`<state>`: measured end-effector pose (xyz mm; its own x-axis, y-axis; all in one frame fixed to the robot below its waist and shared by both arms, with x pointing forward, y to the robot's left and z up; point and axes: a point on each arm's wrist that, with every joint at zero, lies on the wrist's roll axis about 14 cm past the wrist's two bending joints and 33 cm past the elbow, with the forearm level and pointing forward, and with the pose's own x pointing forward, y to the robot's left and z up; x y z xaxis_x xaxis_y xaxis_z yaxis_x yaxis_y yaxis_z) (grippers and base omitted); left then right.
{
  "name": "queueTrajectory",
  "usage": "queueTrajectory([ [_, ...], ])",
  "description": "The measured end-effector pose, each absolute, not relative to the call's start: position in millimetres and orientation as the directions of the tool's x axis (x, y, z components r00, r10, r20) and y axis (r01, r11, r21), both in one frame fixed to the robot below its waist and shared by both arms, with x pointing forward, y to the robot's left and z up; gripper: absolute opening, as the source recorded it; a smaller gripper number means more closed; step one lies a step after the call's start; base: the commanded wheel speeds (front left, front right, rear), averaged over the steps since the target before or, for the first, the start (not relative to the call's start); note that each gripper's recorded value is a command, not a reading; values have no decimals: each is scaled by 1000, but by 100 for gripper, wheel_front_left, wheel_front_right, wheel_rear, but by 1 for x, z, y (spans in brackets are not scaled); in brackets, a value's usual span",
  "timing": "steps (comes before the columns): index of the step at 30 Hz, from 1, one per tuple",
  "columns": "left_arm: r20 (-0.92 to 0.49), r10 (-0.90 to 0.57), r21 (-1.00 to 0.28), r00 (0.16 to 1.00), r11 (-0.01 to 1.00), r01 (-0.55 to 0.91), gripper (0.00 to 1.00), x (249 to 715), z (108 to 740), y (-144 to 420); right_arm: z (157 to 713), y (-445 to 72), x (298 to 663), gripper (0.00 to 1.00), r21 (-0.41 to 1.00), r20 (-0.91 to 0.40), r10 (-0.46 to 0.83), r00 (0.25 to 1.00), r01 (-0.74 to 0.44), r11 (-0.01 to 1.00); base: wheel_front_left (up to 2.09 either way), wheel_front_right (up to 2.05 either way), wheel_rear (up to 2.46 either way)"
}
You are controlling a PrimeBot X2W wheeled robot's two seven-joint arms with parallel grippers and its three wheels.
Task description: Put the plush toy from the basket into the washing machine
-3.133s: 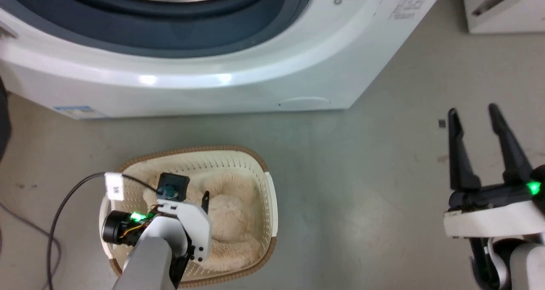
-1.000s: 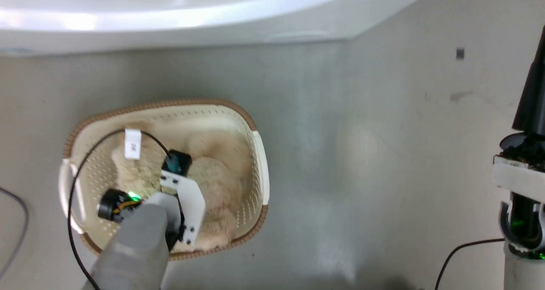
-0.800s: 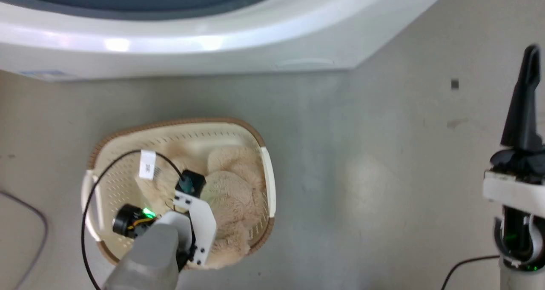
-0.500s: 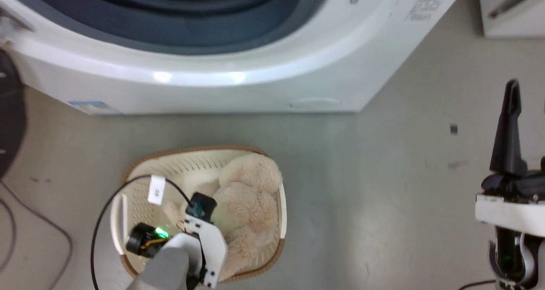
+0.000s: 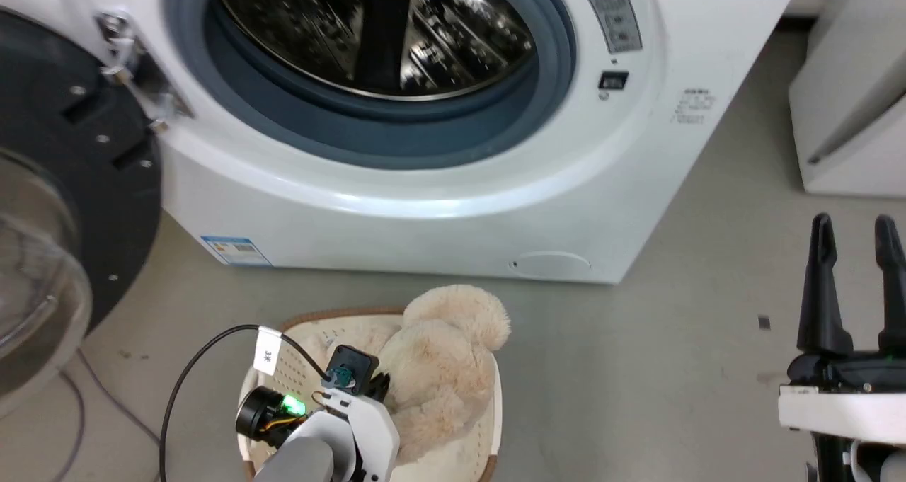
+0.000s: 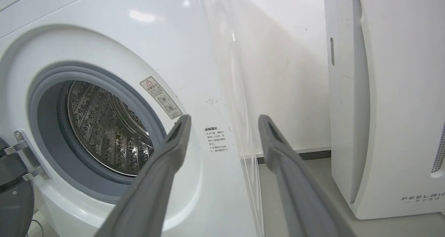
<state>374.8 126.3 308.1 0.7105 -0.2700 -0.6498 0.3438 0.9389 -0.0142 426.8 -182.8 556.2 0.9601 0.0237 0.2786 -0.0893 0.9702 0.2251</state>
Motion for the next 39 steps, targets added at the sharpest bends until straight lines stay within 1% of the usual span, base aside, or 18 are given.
queueTrajectory([
  [8, -505, -255, 14, 825, 953, 303, 0, 395, 357, 135, 568, -174, 412, 100, 230, 301, 48, 952, -121, 966, 0, 0, 0],
  [13, -374, -244, 26, 895, 962, 273, 0, 410, 396, 136, 574, -171, 405, 100, 233, 313, 56, 948, -134, 963, 0, 0, 0],
  [17, -277, -234, 40, 932, 966, 255, 0, 419, 424, 140, 577, -170, 401, 100, 241, 320, 57, 946, -139, 961, 0, 0, 0],
  [26, -110, -208, 29, 972, 977, 212, 0, 438, 471, 142, 572, -174, 399, 100, 249, 306, 47, 951, -128, 960, 0, 0, 0],
  [32, -62, -191, 13, 980, 981, 192, 0, 456, 483, 142, 564, -179, 403, 100, 251, 286, 32, 958, -107, 962, 0, 0, 0],
  [39, -16, -177, 7, 984, 984, 177, 0, 493, 497, 142, 559, -188, 412, 100, 251, 276, 7, 961, -79, 965, 0, 0, 0],
])
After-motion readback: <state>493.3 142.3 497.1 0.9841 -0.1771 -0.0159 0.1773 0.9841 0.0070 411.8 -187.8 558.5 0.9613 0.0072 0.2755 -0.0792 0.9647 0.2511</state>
